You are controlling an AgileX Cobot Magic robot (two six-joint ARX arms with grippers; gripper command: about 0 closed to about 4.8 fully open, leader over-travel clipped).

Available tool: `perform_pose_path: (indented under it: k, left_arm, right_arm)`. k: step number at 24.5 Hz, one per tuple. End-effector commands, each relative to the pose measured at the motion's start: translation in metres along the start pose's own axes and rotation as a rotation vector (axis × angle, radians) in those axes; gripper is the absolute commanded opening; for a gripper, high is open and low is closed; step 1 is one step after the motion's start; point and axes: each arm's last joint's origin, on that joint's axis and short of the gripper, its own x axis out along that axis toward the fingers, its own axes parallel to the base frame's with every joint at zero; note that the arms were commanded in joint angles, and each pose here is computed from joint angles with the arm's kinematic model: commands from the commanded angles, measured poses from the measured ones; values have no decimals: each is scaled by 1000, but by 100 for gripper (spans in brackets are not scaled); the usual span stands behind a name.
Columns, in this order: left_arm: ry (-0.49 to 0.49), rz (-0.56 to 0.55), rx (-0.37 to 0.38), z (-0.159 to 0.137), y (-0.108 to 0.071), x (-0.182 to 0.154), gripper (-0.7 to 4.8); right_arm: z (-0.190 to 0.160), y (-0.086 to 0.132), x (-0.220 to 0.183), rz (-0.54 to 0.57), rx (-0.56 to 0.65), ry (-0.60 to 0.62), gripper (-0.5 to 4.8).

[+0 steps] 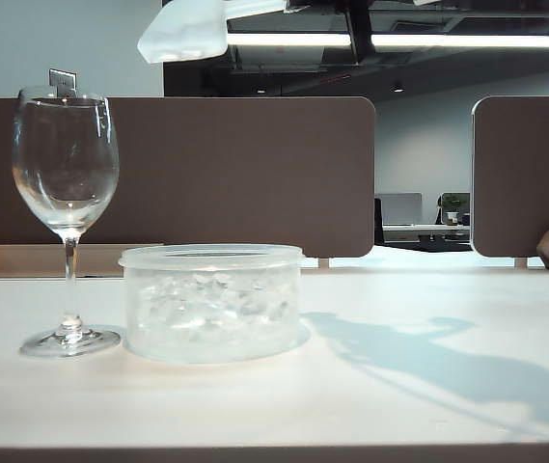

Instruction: Pick up an ice shovel filled with ice cubes and pour the ice from the shovel into the glass.

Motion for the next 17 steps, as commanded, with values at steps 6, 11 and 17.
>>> perform_pose_path:
  k: [6, 11, 17]
  left_arm:
    - [-9, -2, -3, 1, 0, 0, 29]
    - [-9, -2, -3, 1, 0, 0, 29]
    - [-9, -2, -3, 1, 0, 0, 29]
  right_arm:
    - [0, 13, 1, -8, -47, 49, -2]
    - [-1, 12, 1, -6, -48, 67, -2]
    - [-5, 10, 4, -11, -52, 97, -2]
